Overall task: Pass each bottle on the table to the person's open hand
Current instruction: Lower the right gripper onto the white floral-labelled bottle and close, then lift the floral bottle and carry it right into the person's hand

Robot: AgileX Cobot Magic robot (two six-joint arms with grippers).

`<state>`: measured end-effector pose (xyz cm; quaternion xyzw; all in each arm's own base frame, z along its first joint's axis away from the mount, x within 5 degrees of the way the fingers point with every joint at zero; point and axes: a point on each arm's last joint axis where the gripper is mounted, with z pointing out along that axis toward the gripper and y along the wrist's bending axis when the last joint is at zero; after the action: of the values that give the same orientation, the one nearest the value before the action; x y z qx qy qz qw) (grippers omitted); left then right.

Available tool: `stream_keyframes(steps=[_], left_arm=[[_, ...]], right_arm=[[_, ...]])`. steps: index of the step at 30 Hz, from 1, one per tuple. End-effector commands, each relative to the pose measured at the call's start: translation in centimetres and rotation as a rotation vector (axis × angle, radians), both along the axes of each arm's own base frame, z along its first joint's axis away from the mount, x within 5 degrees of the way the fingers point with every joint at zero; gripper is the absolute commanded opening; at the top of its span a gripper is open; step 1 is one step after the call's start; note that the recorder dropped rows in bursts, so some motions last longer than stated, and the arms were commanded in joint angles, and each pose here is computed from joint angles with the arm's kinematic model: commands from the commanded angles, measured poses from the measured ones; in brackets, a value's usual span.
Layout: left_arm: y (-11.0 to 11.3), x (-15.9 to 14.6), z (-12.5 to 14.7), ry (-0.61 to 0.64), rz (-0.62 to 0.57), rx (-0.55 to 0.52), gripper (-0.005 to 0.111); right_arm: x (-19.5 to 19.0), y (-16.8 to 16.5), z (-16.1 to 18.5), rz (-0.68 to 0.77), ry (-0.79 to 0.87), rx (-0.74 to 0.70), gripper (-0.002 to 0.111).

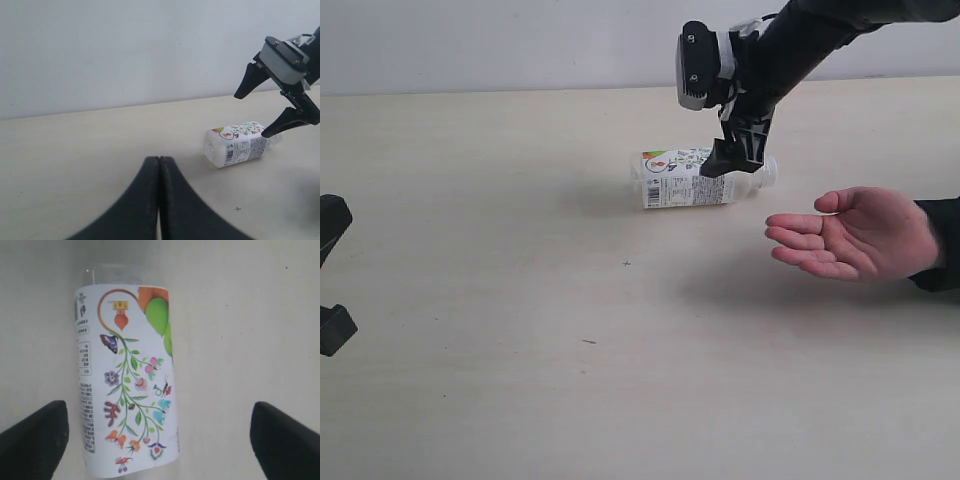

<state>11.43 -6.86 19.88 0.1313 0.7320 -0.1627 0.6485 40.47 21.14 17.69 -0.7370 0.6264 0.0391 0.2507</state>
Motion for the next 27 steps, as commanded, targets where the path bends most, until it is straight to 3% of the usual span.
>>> stream_keyframes(steps=[1,23,25,27], left_arm=[[0.1,-0.1,0.0,-0.012,0.004,0.001,0.000],[0.1,-0.1,0.0,-0.012,0.004,0.001,0.000],[0.1,-0.1,0.0,-0.012,0.004,0.001,0.000],[0.1,-0.1,0.0,-0.012,0.004,0.001,0.000]], right_arm=[[0.7,0.2,-1.2,-0.013,-0.014,0.004,0.095],[1.1,0.5,-5.1,0.023,0.016,-0.014,0.094],[1.2,0.6,-5.1,0.010,0.011,-0.001,0.090],[1.2,0.6,-5.1,0.017,0.007,-0.002,0.079]])
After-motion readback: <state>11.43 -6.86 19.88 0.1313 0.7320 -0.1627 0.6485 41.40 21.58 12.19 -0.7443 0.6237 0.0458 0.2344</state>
